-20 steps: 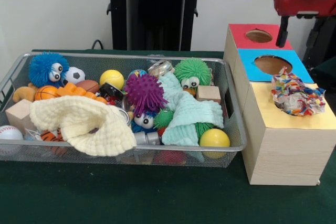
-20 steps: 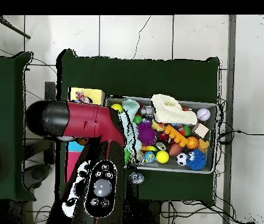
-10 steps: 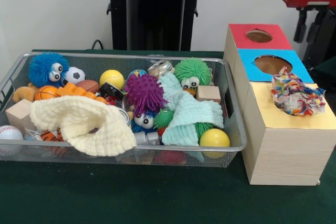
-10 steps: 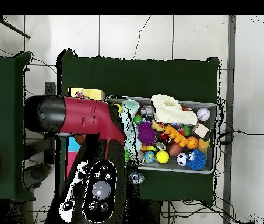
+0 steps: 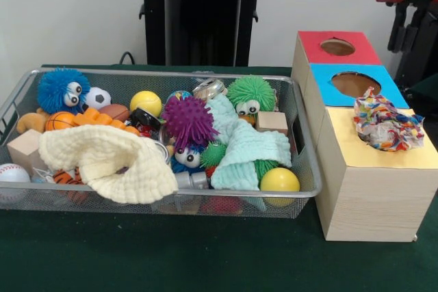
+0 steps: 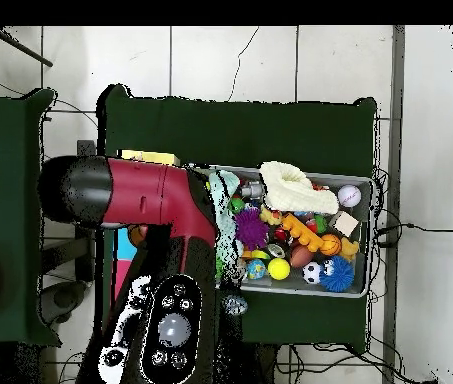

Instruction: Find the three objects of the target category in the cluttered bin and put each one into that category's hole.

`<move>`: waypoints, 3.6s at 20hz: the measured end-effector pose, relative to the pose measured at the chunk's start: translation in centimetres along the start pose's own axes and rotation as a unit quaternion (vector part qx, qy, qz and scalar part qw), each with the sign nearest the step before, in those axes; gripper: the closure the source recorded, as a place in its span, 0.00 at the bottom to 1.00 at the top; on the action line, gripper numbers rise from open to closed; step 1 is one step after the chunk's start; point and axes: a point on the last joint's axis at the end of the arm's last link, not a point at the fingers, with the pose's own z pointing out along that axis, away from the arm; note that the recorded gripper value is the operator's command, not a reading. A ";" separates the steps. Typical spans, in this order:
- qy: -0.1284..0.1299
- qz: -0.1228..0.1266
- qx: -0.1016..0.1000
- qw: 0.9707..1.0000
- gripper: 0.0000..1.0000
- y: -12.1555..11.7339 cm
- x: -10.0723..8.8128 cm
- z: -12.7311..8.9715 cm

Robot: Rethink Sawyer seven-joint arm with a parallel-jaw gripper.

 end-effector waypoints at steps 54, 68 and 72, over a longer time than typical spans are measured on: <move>-0.114 -0.008 0.054 0.992 1.00 -4.0 -1.7 4.0; -0.115 -0.001 0.047 0.992 1.00 -3.5 -1.9 3.7; -0.115 -0.001 0.045 0.992 1.00 -3.4 -1.9 3.8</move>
